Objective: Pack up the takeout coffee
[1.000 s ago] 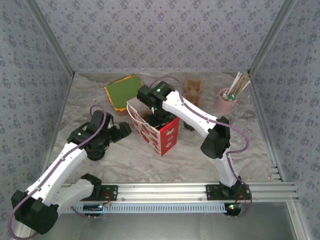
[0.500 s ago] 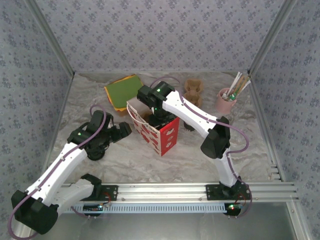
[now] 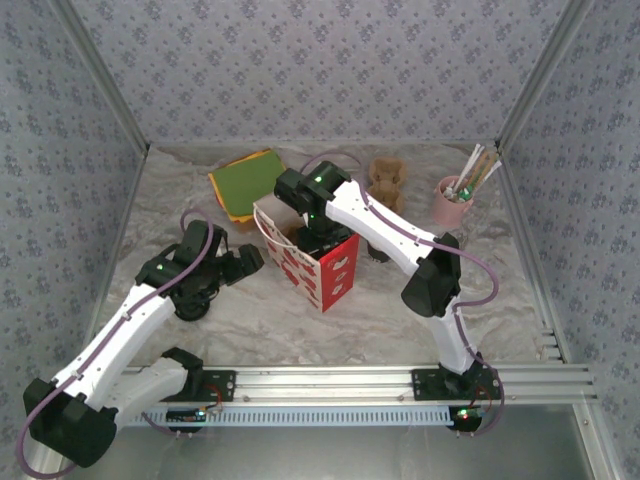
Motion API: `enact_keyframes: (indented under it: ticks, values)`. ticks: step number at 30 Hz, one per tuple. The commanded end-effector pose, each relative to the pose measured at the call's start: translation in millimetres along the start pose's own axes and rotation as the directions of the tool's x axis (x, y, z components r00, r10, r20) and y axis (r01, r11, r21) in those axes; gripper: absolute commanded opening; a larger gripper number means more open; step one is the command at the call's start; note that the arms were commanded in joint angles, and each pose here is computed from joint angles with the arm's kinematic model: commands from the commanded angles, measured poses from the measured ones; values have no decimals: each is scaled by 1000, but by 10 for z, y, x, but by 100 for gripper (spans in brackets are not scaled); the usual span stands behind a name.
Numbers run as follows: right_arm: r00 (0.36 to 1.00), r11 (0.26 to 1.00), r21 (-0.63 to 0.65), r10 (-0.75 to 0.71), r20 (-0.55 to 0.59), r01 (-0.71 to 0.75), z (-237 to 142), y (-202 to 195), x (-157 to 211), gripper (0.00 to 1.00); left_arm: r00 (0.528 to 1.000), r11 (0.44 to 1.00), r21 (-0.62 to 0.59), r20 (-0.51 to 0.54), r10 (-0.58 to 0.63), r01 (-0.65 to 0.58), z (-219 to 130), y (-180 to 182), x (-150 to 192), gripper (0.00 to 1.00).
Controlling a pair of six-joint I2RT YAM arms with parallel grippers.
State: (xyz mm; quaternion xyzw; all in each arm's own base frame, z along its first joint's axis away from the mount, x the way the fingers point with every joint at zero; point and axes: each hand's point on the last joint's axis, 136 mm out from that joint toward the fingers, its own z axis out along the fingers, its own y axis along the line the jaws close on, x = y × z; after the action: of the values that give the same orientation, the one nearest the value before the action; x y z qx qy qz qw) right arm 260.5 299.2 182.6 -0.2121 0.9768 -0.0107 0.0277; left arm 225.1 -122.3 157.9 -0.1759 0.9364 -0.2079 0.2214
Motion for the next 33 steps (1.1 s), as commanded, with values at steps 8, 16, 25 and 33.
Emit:
enact_keyframes:
  ticks: [8,16,25,33]
  values:
    - [1000,1000,-3,5,-5,-5,-31,-15,-27,64,1000,1000,22,5,14,-14,-7,-65,-41,100]
    - [1000,1000,-5,7,-7,-7,-22,-22,-35,64,1000,1000,22,4,14,-14,1,-73,-46,100]
    - [1000,1000,-4,9,-6,-9,-22,-32,-41,64,1000,1000,22,5,15,-15,-7,-78,-53,100]
    - [1000,1000,-6,9,-4,-9,-13,-30,-51,64,1000,1000,21,4,17,-17,-6,-78,-49,100]
